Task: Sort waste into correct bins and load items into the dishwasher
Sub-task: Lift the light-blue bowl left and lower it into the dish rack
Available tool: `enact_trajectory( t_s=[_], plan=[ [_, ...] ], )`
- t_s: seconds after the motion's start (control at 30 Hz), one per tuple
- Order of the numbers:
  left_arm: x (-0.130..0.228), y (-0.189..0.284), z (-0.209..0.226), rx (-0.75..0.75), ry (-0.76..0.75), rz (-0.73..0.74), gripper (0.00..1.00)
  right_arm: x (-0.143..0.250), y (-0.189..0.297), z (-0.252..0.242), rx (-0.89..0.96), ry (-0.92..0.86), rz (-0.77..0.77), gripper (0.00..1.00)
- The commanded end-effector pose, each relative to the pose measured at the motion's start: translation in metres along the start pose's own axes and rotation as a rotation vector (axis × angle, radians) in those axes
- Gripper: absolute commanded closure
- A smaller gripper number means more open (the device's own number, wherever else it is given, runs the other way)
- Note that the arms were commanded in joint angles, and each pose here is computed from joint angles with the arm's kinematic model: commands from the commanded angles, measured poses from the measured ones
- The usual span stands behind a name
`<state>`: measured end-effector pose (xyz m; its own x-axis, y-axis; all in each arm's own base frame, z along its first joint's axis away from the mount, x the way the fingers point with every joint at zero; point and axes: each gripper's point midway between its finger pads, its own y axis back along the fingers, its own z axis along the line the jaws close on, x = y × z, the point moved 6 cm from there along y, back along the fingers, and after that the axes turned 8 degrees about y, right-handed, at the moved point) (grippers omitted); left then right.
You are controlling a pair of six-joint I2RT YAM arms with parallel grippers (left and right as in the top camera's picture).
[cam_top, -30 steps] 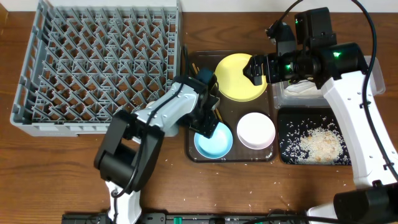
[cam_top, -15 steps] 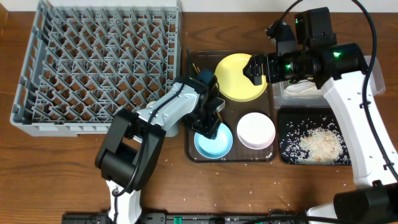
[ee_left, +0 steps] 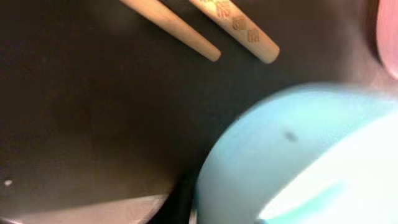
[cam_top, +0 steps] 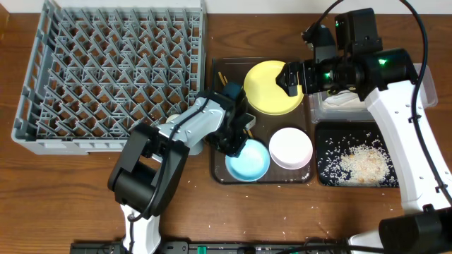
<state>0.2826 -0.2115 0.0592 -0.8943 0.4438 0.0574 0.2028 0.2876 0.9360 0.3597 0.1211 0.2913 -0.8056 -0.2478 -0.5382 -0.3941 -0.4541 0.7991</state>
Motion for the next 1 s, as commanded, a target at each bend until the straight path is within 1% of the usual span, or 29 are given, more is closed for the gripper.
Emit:
enact_trajectory(
  t_s=[0.0, 0.2, 0.23, 0.37, 0.47, 0.5, 0.63, 0.77, 0.9, 0.97],
  plan=[
    [0.004, -0.006, 0.004, -0.007, 0.004, 0.023, 0.92, -0.001, 0.001, 0.001, 0.001, -0.01, -0.009, 0.01],
    [0.004, 0.001, -0.001, 0.012, 0.022, 0.006, 0.92, -0.005, 0.005, 0.003, -0.009, -0.019, -0.032, 0.03],
    [0.004, 0.009, -0.005, 0.031, 0.022, -0.008, 0.93, -0.006, 0.009, 0.003, -0.006, -0.017, -0.046, 0.04],
    [0.004, 0.036, -0.012, 0.047, 0.033, -0.064, 0.92, -0.009, 0.029, -0.001, -0.003, -0.032, -0.107, 0.04],
    [0.005, 0.066, -0.017, 0.064, 0.035, -0.147, 0.93, -0.01, 0.051, -0.01, 0.026, -0.059, -0.162, 0.03],
    [0.005, 0.077, -0.018, 0.067, 0.038, -0.183, 0.93, -0.01, 0.057, -0.014, 0.037, -0.066, -0.176, 0.01],
    [0.008, 0.124, -0.015, 0.048, 0.08, -0.344, 0.93, -0.008, 0.074, -0.03, 0.088, -0.101, -0.215, 0.01],
    [0.012, 0.174, 0.012, -0.123, 0.226, -0.559, 0.93, -0.004, 0.075, -0.038, 0.101, -0.126, -0.203, 0.01],
    [0.017, 0.218, 0.047, -0.362, 0.4, -0.773, 0.93, -0.003, 0.074, -0.038, 0.098, -0.129, -0.194, 0.01],
    [0.019, 0.234, 0.064, -0.495, 0.489, -0.852, 0.92, -0.003, 0.074, -0.038, 0.098, -0.129, -0.194, 0.01]
  ],
)
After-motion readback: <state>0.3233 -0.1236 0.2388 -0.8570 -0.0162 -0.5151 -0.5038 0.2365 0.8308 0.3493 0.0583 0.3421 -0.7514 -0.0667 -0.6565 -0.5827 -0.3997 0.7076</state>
